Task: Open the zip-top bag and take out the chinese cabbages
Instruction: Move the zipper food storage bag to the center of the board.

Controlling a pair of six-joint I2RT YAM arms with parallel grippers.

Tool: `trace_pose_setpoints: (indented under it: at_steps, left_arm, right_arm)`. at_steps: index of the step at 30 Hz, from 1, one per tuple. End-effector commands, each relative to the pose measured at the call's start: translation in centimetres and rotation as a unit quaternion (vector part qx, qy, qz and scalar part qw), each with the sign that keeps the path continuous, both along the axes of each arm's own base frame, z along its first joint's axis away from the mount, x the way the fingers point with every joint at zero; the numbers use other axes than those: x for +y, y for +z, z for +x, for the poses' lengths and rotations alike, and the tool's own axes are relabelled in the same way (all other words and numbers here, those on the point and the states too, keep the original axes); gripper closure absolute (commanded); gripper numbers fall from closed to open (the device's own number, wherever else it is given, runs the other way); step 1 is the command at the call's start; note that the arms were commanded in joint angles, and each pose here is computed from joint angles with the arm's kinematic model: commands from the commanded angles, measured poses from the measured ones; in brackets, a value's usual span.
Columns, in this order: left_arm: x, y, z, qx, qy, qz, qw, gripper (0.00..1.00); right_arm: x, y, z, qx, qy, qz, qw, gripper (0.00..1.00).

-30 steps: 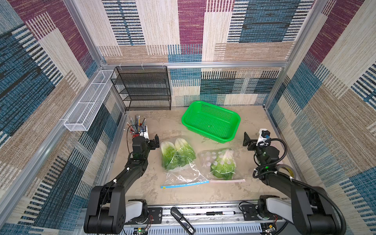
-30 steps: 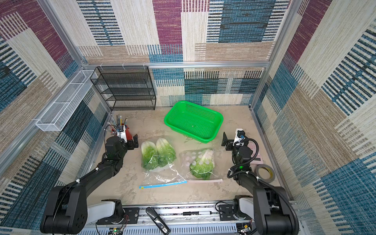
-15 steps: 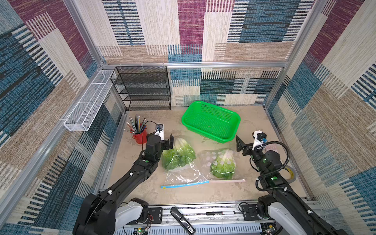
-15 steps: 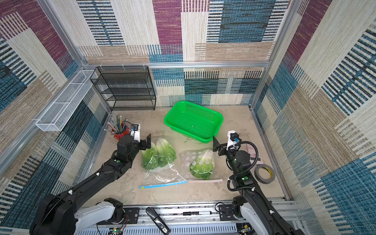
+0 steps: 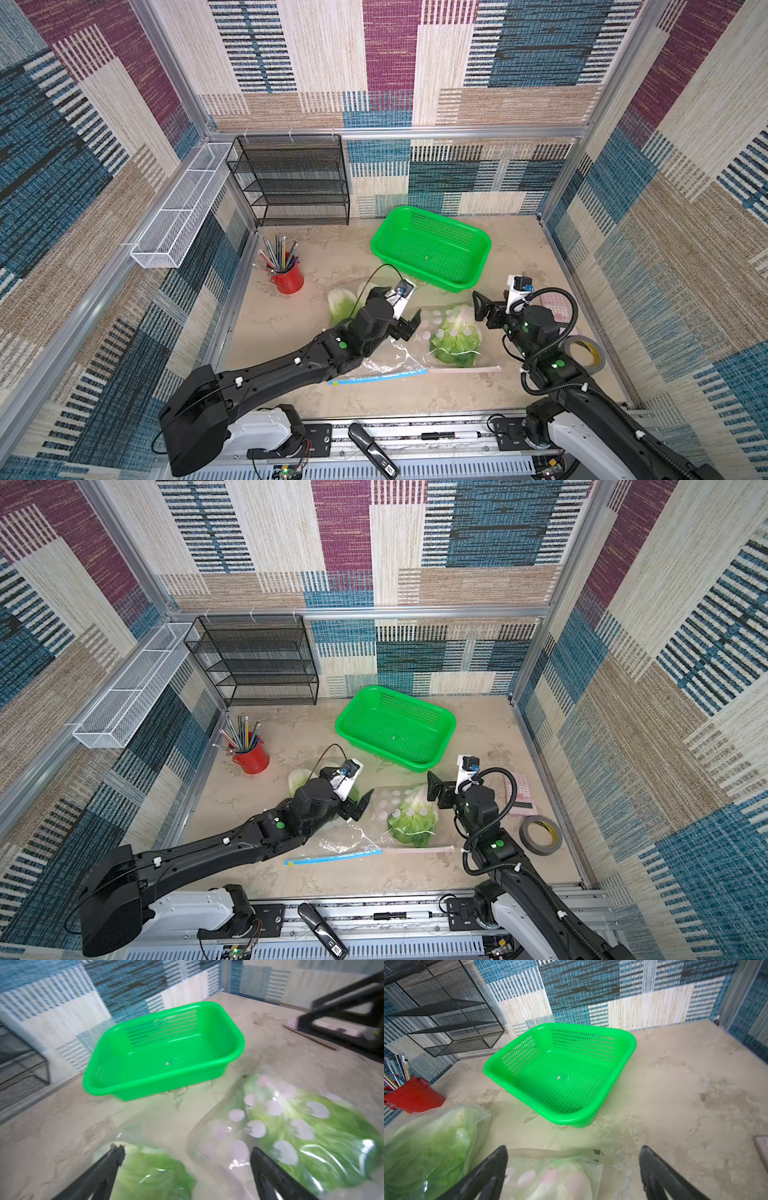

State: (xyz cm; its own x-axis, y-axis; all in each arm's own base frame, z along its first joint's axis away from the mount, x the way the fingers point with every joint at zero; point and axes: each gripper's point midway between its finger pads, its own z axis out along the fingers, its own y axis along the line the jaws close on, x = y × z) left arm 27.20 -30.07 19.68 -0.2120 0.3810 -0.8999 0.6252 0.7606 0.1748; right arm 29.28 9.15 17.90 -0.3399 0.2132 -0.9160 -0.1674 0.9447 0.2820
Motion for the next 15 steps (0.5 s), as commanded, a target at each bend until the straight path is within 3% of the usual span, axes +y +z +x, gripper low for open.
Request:
trace_pose_setpoints:
  at_steps: [1,7,15]
  left_arm:
    - [-2.8,-2.3,-2.1,0.063,-0.042,-0.009,0.997,0.06]
    - [-6.5,-5.4,-4.6,0.151,-0.095,-0.030,0.984,0.09]
    - [-9.8,-7.1,-5.1,0.199,-0.130,-0.038,0.971,0.10]
  right_arm:
    - [2.0,-2.2,-1.2,0.066,0.043,0.056,0.995,0.01]
    - [3.0,-4.4,-2.8,0.129,0.070,0.086,0.985,0.01]
    - [4.1,-7.6,-3.8,0.193,0.099,0.122,0.968,0.01]
